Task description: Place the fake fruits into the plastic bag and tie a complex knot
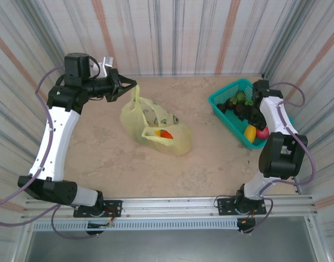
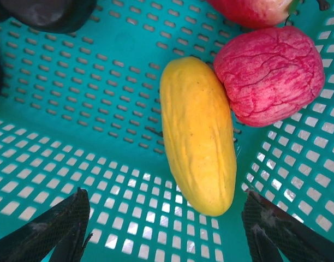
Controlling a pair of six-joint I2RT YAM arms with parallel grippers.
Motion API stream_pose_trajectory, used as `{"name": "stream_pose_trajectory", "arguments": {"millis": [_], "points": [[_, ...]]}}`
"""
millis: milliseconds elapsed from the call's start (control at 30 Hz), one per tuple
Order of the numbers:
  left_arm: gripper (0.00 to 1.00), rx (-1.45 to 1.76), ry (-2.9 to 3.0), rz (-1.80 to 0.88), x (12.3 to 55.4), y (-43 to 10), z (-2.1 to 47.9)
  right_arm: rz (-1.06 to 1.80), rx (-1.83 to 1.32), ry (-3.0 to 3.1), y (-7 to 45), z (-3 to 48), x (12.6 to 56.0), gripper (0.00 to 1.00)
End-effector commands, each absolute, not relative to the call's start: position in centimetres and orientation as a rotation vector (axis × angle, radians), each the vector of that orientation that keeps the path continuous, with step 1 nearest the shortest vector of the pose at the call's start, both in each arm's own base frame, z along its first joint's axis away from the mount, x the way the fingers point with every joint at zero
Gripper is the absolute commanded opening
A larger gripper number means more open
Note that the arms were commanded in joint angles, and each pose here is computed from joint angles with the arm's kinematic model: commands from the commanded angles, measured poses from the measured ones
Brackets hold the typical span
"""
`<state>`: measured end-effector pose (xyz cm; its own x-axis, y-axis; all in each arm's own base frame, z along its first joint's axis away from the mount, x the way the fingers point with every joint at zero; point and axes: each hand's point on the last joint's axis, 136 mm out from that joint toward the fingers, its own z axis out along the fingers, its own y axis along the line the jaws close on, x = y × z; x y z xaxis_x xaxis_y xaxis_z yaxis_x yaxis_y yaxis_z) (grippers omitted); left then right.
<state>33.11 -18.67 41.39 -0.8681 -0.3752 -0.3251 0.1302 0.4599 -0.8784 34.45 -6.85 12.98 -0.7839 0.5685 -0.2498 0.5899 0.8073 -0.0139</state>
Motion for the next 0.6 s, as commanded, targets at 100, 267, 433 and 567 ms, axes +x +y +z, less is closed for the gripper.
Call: {"name": "stream_pose_trajectory", "arguments": {"millis": [100, 267, 433, 567], "points": [[0.00, -0.183, 2.225, -1.415, 33.1, -19.1, 42.1, -0.217, 0.875, 2.807, -8.8, 10.8, 34.8, 0.77], [0.00, -0.177, 2.221, -1.413, 33.2, -19.1, 42.3, -0.154, 0.896, 2.869, -8.6, 8.0, 35.0, 0.77], [0.00, -0.181, 2.229, -1.410, 33.3, -19.1, 42.0, -0.091, 0.889, 2.944, -8.5, 5.7, 35.3, 0.76], [0.00, -0.183, 2.229, -1.407, 33.3, -19.1, 42.0, -0.043, 0.881, 2.974, -8.0, 4.5, 35.5, 0.74]]}}
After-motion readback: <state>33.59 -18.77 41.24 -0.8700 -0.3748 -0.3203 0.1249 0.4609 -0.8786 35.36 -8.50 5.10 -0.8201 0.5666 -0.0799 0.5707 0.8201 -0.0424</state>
